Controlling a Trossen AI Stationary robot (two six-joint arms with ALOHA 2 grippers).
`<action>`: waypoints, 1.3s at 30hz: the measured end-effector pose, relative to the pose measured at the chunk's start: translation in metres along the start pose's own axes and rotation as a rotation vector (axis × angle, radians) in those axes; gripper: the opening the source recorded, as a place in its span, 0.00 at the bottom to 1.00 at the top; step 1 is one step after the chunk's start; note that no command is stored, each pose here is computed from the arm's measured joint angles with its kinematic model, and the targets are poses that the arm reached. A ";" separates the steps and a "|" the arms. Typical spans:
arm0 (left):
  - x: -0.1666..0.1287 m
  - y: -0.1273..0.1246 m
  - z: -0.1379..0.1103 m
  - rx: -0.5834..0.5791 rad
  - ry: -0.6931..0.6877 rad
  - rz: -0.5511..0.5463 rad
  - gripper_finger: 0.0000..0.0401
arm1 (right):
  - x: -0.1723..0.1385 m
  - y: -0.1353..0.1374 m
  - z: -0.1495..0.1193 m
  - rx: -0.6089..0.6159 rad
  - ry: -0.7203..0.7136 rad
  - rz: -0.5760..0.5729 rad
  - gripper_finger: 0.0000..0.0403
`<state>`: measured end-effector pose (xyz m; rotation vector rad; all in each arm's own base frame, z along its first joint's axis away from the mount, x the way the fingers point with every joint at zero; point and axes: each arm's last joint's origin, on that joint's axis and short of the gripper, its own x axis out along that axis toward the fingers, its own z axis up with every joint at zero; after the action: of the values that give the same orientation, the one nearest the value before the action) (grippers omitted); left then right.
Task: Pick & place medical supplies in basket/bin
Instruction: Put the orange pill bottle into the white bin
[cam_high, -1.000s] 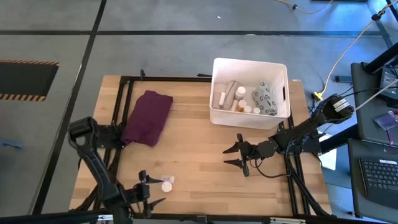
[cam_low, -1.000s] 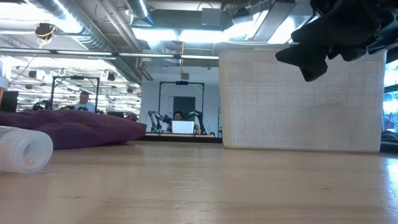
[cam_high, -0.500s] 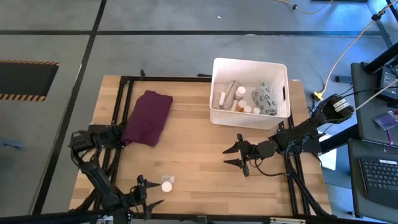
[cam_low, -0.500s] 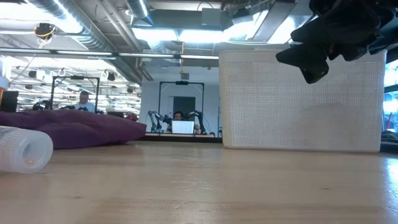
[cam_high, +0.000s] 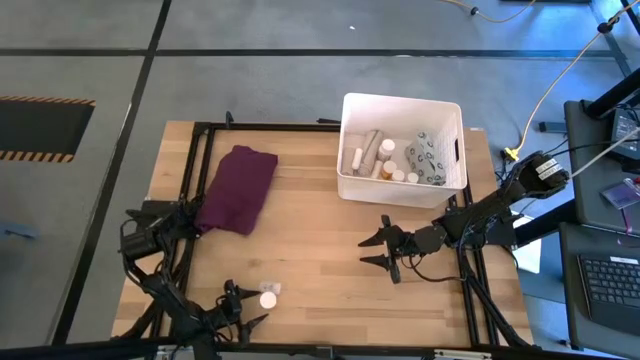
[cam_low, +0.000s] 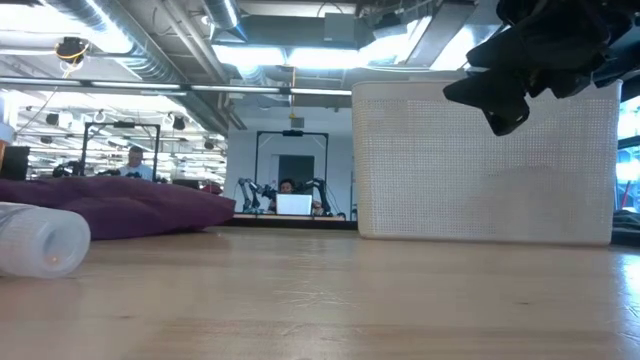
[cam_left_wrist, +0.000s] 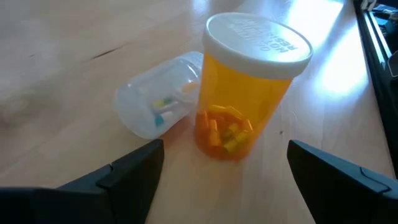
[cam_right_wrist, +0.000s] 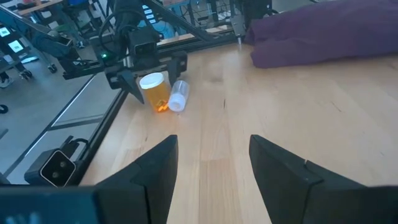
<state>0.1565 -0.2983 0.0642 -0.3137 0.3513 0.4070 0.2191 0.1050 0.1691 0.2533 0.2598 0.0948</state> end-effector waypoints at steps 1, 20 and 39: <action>0.001 0.000 0.000 0.000 0.001 0.002 0.83 | 0.000 0.000 0.000 -0.001 0.000 0.000 0.50; 0.007 0.000 0.003 -0.004 0.018 0.023 0.83 | 0.000 0.000 0.000 -0.007 0.000 -0.004 0.50; 0.017 0.001 0.011 0.095 0.014 0.057 0.83 | 0.000 0.000 0.000 -0.025 0.001 -0.003 0.50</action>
<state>0.1735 -0.2878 0.0668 -0.2142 0.3925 0.4423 0.2191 0.1049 0.1689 0.2275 0.2598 0.0948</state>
